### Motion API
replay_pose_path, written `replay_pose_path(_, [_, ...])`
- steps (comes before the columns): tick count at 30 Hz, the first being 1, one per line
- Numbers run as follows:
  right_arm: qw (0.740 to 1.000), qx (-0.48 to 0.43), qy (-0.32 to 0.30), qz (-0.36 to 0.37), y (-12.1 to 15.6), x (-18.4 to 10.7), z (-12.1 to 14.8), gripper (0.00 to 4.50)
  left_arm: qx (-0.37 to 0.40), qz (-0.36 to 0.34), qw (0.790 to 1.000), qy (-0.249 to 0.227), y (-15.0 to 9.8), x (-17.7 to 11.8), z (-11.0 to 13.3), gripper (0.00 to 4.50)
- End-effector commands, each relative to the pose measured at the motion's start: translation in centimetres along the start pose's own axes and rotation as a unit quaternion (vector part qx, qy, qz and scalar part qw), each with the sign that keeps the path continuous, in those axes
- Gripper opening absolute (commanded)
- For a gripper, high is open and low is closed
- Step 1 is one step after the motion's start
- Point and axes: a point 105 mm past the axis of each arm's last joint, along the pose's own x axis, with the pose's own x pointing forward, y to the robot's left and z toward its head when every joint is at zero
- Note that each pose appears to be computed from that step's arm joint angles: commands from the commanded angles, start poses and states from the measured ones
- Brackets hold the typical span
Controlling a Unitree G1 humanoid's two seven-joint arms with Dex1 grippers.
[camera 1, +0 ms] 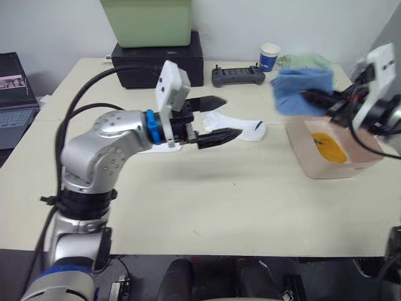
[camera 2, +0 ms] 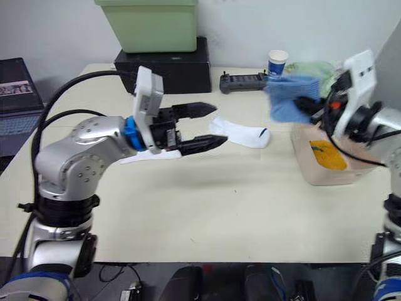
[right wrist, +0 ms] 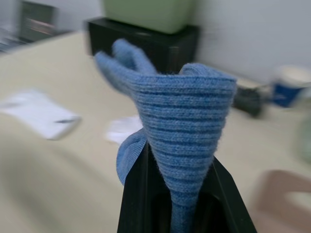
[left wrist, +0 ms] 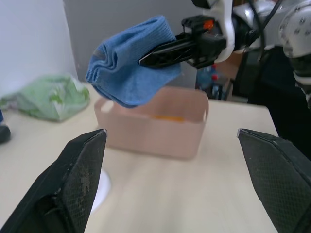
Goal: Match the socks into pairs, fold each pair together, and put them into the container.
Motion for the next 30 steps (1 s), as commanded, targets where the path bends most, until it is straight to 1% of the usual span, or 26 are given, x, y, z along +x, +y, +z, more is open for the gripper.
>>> replay_pose_path(1, [0.985,-0.157,0.037,-0.061,-3.7,-0.2,-1.4,0.00,-0.014,-0.006,1.000,-0.025,-0.4,1.2,1.3,4.48])
replay_pose_path(4, [0.958,-0.265,0.083,-0.073,-5.8,-0.3,-3.4,0.00,-0.021,-0.002,0.999,-0.038,-0.4,1.6,2.0,4.48])
replay_pose_path(6, [0.943,-0.309,0.103,-0.069,-6.6,-0.4,-4.4,0.00,-0.021,-0.003,0.999,-0.043,-0.4,1.5,2.3,4.48])
replay_pose_path(8, [0.928,-0.343,0.134,-0.048,-6.7,-0.5,-6.0,0.00,-0.020,0.000,0.999,-0.041,-0.4,1.3,2.3,4.48])
replay_pose_path(12, [0.920,-0.355,0.165,-0.013,-6.2,-0.1,-8.5,0.00,-0.022,0.000,0.999,-0.030,-0.8,1.1,1.4,4.48])
replay_pose_path(14, [0.906,-0.378,0.189,0.009,-5.9,0.1,-9.9,0.00,-0.026,-0.003,0.999,-0.028,-1.2,1.0,1.2,4.48])
replay_pose_path(16, [0.900,-0.387,0.198,0.019,-5.7,0.2,-10.6,0.00,-0.027,-0.003,0.999,-0.028,-1.3,1.0,1.2,4.48])
replay_pose_path(18, [0.889,-0.397,0.223,0.045,-5.4,0.1,-11.9,0.00,-0.022,-0.002,1.000,-0.022,-1.4,0.9,1.0,4.48])
replay_pose_path(20, [0.887,-0.398,0.225,0.065,-4.8,0.3,-12.7,0.00,-0.022,-0.003,1.000,-0.019,-1.4,0.7,0.9,4.48])
replay_pose_path(21, [0.893,-0.383,0.225,0.073,-4.5,0.3,-13.0,0.00,-0.021,-0.003,1.000,-0.017,-1.5,0.7,0.8,4.48])
replay_pose_path(23, [0.894,-0.368,0.235,0.100,-3.9,0.2,-13.4,0.00,-0.021,0.000,1.000,-0.014,-1.4,0.5,0.7,4.48])
replay_pose_path(25, [0.895,-0.358,0.241,0.116,-3.9,0.1,-13.1,0.69,-0.021,0.004,1.000,-0.014,-1.3,0.6,0.6,4.50])
replay_pose_path(26, [0.894,-0.354,0.246,0.122,-4.0,0.0,-12.9,0.93,-0.021,0.005,1.000,-0.014,-1.2,0.6,0.6,4.50])
replay_pose_path(27, [0.892,-0.352,0.251,0.130,-4.0,-0.2,-12.8,1.26,-0.021,0.006,1.000,-0.014,-1.2,0.6,0.5,4.50])
replay_pose_path(30, [0.890,-0.341,0.264,0.147,-4.3,-0.9,-12.2,2.35,-0.021,0.007,1.000,-0.014,-1.2,0.7,0.4,4.50])
